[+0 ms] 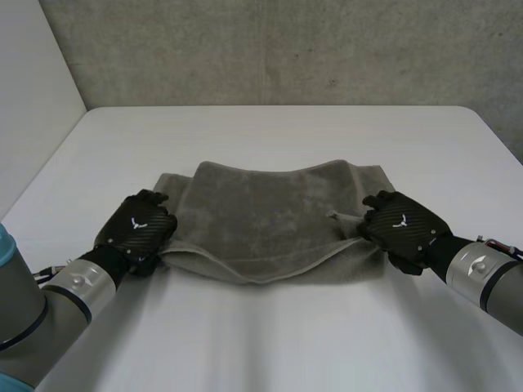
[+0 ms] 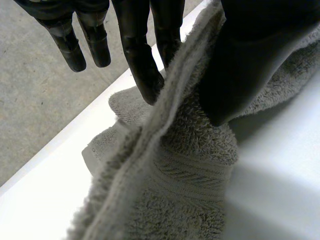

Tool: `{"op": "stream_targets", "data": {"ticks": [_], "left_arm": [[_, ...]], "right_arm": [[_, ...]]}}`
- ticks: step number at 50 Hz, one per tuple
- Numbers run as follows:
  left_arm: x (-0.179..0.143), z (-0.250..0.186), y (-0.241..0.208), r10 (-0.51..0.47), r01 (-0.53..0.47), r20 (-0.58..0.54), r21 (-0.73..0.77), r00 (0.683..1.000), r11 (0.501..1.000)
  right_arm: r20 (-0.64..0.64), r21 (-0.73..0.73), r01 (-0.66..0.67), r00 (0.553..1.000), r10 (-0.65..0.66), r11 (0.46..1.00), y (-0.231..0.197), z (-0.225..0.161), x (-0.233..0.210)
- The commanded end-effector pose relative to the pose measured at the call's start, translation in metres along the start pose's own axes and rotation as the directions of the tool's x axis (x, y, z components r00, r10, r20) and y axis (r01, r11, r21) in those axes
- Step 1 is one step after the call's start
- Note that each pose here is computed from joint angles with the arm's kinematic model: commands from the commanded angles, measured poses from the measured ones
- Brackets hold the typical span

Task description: Fold the towel.

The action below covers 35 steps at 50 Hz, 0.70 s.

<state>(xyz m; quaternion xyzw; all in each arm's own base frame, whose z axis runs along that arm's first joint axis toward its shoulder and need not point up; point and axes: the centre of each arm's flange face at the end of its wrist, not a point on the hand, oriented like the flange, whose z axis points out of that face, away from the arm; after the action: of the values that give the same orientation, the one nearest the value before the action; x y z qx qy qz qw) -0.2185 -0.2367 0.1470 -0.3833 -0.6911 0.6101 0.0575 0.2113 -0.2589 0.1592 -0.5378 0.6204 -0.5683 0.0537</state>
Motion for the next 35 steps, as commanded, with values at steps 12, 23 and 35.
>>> {"op": "stream_targets", "data": {"ticks": [12,23,35], "left_arm": [[-0.003,-0.001,-0.002,0.003,-0.004,0.009,0.008,1.0,1.0],[-0.018,-0.018,-0.041,0.035,-0.041,0.065,0.097,0.997,0.994],[-0.052,-0.038,-0.117,0.031,-0.09,0.186,0.318,0.982,0.944]], "right_arm": [[-0.009,-0.081,-0.007,1.0,0.006,0.997,0.004,-0.009,0.014],[-0.065,-0.017,-0.137,0.989,0.135,0.99,-0.037,-0.037,0.035],[-0.148,0.212,-0.283,0.937,0.317,0.936,-0.101,-0.059,0.085]]}}
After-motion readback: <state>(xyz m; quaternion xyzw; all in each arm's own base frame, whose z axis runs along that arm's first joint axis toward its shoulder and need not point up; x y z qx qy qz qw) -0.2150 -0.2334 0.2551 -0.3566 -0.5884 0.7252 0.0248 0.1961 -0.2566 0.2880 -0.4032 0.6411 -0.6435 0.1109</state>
